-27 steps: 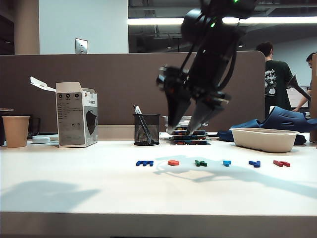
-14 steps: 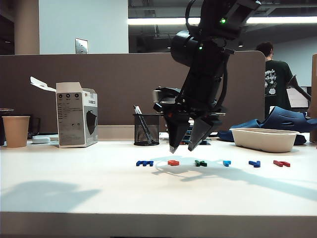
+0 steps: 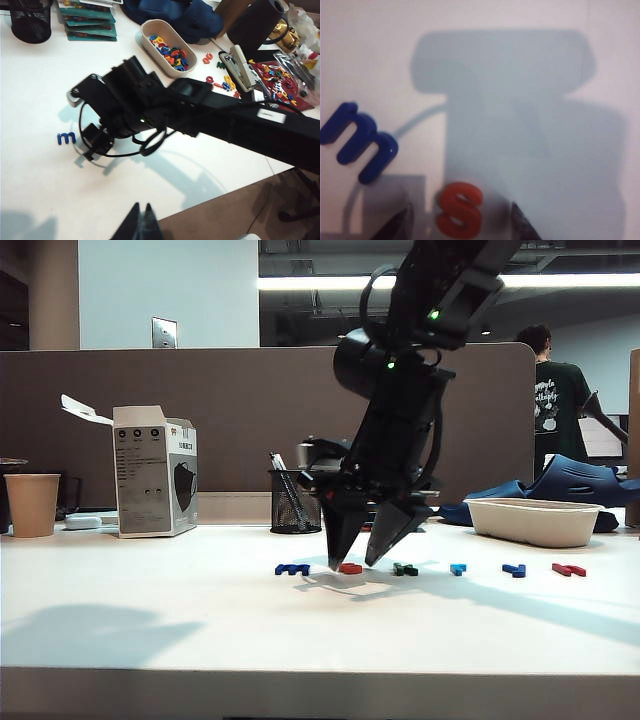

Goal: Select the appropriate letters from the row of letter magnets placed on the table to arrange into the word "sky".

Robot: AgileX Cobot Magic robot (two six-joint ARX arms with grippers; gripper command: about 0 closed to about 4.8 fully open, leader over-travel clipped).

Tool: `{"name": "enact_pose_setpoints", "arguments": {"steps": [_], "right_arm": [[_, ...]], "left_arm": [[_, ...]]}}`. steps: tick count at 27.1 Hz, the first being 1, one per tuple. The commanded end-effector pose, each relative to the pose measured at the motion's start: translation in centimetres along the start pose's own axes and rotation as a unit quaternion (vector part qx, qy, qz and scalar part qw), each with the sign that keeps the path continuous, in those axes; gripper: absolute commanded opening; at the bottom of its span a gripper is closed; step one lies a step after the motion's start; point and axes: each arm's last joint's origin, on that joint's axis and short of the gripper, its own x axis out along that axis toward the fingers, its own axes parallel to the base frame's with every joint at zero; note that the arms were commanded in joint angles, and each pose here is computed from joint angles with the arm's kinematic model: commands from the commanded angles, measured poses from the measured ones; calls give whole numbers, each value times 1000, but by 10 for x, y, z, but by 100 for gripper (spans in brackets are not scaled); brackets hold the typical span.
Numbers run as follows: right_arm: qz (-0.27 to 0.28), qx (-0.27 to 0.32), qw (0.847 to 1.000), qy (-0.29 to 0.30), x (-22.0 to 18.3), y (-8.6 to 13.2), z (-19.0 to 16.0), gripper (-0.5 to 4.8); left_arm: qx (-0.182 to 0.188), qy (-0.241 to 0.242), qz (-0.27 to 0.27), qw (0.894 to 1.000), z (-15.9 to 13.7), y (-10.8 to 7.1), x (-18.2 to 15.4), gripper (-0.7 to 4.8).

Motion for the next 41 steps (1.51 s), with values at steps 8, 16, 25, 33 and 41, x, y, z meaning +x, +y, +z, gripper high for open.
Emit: {"name": "enact_pose_setpoints", "arguments": {"steps": [8,16,25,33,41], "right_arm": [[2,-2,1000,17,1,1,0,217],[-14,-9,999,41,14,8,-5,206],[-12,-14,998,57,20,12,-9,144],[-12,-14,998,65,20,13,-10,85],[-12,-14,998,67,20,13,-11,85]], "left_arm": [[-3,-7,-3,1000,1,0,-1,-5],[-3,-8,-2,1000,1,0,-1,-5],[-3,-7,-2,1000,1,0,-1,-5],[-3,-7,-2,1000,1,0,-1,-5],[-3,-7,-2,1000,1,0,-1,-5]]}}
